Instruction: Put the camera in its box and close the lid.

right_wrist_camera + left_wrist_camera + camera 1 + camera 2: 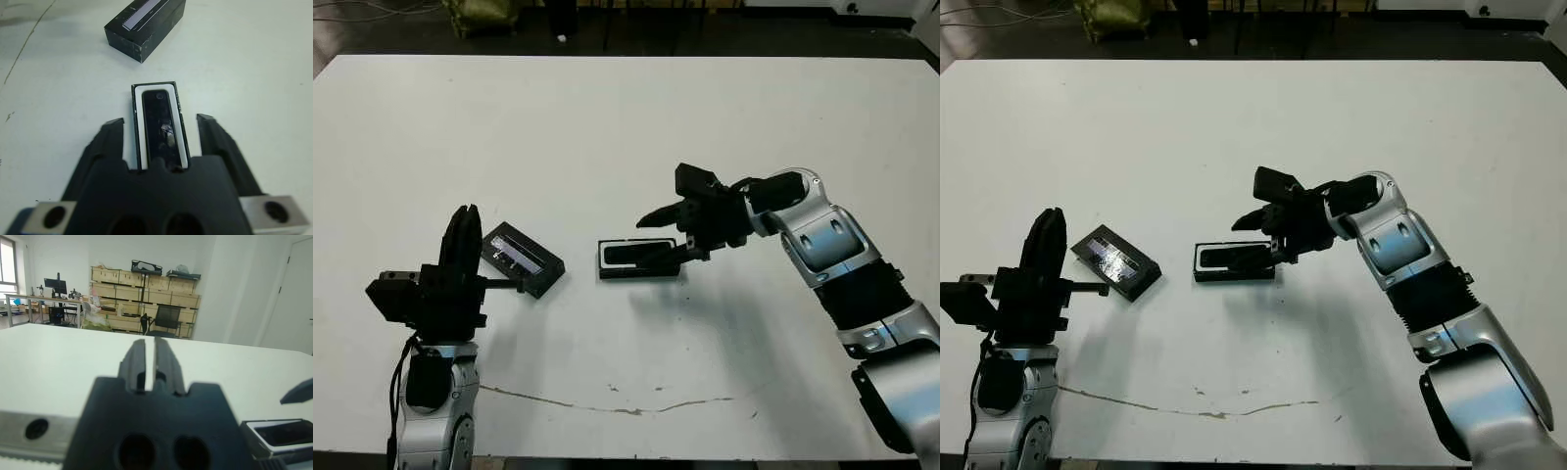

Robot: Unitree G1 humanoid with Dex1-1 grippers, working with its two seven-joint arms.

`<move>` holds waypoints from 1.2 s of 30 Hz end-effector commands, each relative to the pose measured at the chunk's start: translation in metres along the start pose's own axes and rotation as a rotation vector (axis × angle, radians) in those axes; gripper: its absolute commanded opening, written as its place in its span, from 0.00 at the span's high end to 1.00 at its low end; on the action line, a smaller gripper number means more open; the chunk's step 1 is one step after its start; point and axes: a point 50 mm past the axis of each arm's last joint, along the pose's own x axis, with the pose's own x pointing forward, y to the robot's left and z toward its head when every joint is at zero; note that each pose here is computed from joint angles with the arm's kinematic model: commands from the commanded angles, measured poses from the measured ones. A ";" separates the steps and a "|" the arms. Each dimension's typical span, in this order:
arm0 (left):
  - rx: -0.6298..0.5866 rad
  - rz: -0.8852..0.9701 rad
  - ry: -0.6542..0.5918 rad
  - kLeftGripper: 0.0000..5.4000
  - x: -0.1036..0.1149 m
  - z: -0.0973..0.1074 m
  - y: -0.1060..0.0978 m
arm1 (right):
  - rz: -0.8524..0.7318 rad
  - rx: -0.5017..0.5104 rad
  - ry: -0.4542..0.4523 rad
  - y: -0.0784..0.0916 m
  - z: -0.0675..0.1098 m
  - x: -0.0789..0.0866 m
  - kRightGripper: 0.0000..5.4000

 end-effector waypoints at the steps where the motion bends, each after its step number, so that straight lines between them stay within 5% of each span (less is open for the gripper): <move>1: 0.012 0.013 0.034 1.00 -0.004 -0.005 0.002 | -0.012 0.011 0.000 -0.002 -0.001 -0.008 0.34; 9: -0.002 0.008 0.038 1.00 -0.004 -0.006 0.002 | -0.046 0.024 -0.051 -0.003 0.005 -0.019 0.00; 21: 0.000 0.011 0.039 1.00 -0.005 -0.006 0.002 | -0.361 0.155 -0.314 0.004 0.016 -0.049 0.00; 25: 0.004 0.010 0.042 1.00 -0.005 -0.006 0.002 | -0.523 0.125 -0.329 0.013 0.014 -0.047 0.11; 36: 0.001 0.010 0.045 1.00 -0.006 -0.007 0.001 | -0.728 -0.193 -0.269 0.041 0.006 -0.022 0.58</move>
